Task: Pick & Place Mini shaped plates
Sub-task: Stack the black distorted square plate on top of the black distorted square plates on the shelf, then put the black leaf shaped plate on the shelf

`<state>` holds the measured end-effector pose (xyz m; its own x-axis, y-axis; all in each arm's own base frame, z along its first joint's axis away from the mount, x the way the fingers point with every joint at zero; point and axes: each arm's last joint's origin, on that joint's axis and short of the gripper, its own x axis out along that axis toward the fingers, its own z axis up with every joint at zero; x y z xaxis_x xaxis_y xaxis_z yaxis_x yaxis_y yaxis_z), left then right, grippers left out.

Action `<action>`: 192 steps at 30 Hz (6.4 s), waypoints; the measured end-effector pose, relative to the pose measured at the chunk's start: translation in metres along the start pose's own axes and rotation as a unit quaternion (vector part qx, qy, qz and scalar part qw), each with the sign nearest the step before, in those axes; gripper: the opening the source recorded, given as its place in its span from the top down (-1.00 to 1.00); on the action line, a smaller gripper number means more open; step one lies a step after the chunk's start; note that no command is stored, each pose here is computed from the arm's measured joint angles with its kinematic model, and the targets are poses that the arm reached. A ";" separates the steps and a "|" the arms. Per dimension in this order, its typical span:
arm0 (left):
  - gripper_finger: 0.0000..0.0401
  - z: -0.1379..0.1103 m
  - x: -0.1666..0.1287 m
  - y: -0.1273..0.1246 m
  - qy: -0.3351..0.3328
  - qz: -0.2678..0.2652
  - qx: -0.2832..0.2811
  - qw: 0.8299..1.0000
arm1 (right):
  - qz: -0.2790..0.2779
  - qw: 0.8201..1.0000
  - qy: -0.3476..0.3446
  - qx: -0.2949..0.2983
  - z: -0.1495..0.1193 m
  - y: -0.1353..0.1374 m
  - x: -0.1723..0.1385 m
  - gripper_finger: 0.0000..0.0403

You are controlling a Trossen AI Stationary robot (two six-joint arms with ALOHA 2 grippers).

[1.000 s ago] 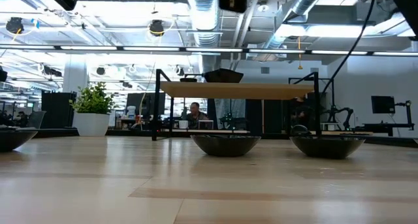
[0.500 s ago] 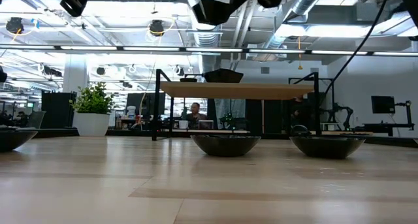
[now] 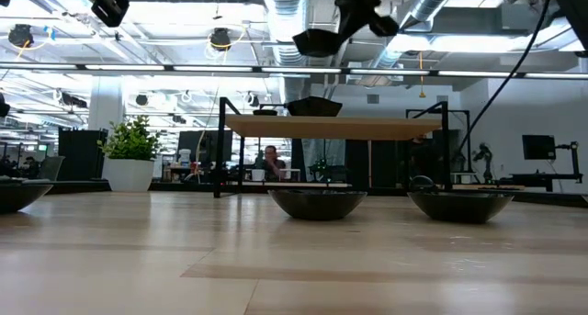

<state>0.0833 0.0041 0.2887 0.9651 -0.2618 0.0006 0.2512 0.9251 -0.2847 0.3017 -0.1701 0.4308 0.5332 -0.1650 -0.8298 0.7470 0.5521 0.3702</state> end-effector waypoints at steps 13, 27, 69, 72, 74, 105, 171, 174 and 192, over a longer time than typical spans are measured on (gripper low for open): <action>0.55 0.002 0.000 0.000 -0.007 -0.002 0.004 1.000 | 0.016 0.999 0.044 -0.025 0.029 -0.036 0.038 1.00; 0.55 0.002 0.000 -0.001 -0.010 -0.004 0.004 1.000 | 0.008 0.992 0.108 -0.060 0.036 -0.046 0.088 1.00; 0.55 -0.022 0.012 0.013 -0.029 -0.008 0.025 0.999 | 0.001 0.984 0.161 -0.080 0.027 -0.046 0.099 0.52; 0.55 -0.022 0.012 0.013 -0.029 -0.009 0.025 0.999 | -0.009 0.982 0.175 -0.068 0.028 -0.054 0.094 0.49; 0.55 -0.022 0.012 0.013 -0.029 -0.009 0.025 0.999 | -0.012 0.983 0.174 -0.058 0.029 -0.057 0.088 0.49; 0.55 -0.022 0.012 0.012 -0.027 -0.017 -0.014 0.999 | 0.017 0.947 0.020 -0.320 -0.198 0.109 -0.082 0.52; 0.55 -0.076 0.051 0.022 0.397 0.348 -0.572 0.628 | 0.385 0.804 -0.433 -0.134 -0.318 -0.117 0.024 0.52; 0.55 -0.081 0.041 0.015 0.367 0.371 -0.575 0.630 | 0.381 0.805 -0.436 -0.130 -0.318 -0.118 0.024 0.52; 0.55 -0.105 0.030 0.005 0.262 0.464 -0.601 0.596 | 0.355 0.815 -0.443 -0.120 -0.317 -0.119 0.026 0.52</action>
<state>0.1054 -0.0280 0.1872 0.4125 -0.1319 -0.9013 -0.9108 -0.0440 -0.4105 0.1004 0.0193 0.2330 0.9535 -0.2015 0.2244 0.0836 0.8914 0.4455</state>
